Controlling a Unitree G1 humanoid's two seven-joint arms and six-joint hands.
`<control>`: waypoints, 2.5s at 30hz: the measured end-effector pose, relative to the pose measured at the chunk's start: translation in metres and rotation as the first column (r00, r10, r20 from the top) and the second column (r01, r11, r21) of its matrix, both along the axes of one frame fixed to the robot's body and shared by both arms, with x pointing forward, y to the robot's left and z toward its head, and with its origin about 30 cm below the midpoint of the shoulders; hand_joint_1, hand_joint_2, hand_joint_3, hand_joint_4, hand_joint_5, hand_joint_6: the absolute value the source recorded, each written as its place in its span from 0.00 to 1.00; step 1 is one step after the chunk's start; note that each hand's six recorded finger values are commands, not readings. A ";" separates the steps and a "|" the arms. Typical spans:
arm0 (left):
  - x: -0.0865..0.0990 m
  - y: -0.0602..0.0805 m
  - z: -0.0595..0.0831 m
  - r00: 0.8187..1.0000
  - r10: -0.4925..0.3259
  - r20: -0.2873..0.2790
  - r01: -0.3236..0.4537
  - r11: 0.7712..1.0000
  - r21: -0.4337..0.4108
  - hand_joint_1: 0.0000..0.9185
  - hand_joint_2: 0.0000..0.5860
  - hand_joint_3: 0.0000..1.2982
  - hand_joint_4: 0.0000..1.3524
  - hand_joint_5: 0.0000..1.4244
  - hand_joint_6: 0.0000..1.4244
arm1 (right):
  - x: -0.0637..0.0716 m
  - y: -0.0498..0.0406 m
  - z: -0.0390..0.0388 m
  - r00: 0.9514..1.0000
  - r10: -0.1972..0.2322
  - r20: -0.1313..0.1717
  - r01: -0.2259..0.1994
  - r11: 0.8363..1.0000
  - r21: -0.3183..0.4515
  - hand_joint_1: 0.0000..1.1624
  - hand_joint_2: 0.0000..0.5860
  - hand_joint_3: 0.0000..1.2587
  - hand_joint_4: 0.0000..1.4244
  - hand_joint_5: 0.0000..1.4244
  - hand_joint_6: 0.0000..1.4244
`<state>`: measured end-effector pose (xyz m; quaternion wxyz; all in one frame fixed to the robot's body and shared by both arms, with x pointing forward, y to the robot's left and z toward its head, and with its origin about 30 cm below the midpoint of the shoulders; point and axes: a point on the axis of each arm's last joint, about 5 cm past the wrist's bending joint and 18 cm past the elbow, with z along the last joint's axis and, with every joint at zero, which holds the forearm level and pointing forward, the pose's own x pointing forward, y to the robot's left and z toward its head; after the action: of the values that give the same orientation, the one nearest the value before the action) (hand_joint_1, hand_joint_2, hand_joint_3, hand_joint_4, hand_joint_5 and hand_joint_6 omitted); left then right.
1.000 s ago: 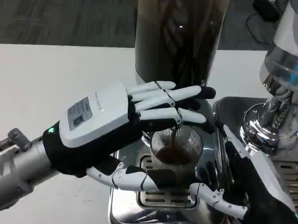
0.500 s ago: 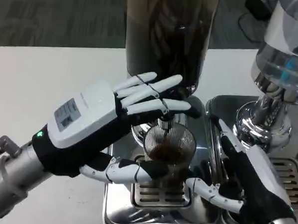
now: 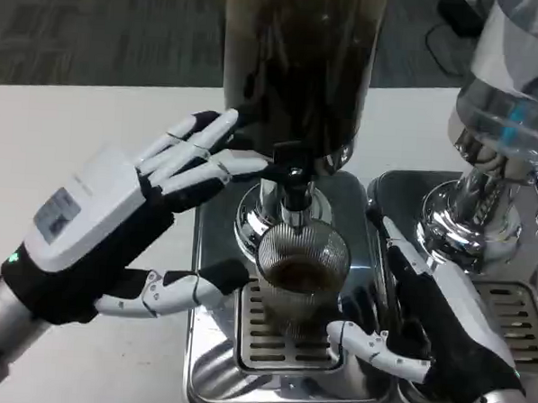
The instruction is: Grasp the cup under the faucet to collect the drink, then remove the cup.
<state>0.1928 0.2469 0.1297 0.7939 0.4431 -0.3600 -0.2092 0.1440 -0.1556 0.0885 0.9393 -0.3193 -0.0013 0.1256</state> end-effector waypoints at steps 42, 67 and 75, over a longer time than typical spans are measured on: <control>-0.067 0.037 -0.067 0.857 0.410 -0.313 -0.460 0.882 -0.105 0.00 0.38 0.19 0.00 0.15 0.01 | 0.008 0.0127 -0.0001 0.996 0.085 -0.036 -0.081 0.991 0.107 0.46 0.30 0.00 0.00 0.00 0.00; -0.072 0.038 -0.069 0.832 0.439 -0.339 -0.500 0.859 -0.115 0.00 0.39 0.24 0.01 0.17 0.01 | 0.014 0.0293 -0.0129 0.999 0.049 0.011 -0.050 0.984 0.173 0.61 0.23 0.00 0.02 0.08 0.16; -0.076 0.039 -0.070 0.823 0.447 -0.349 -0.510 0.853 -0.109 0.00 0.40 0.27 0.03 0.18 0.01 | 0.017 0.0335 -0.0168 0.999 0.045 0.019 -0.048 0.976 0.214 0.66 0.21 0.00 0.07 0.17 0.26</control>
<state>0.1171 0.2855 0.0594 0.9073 0.4000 -0.1258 -0.0329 0.1607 -0.1221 0.0717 0.9650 -0.2169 -0.0291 0.1446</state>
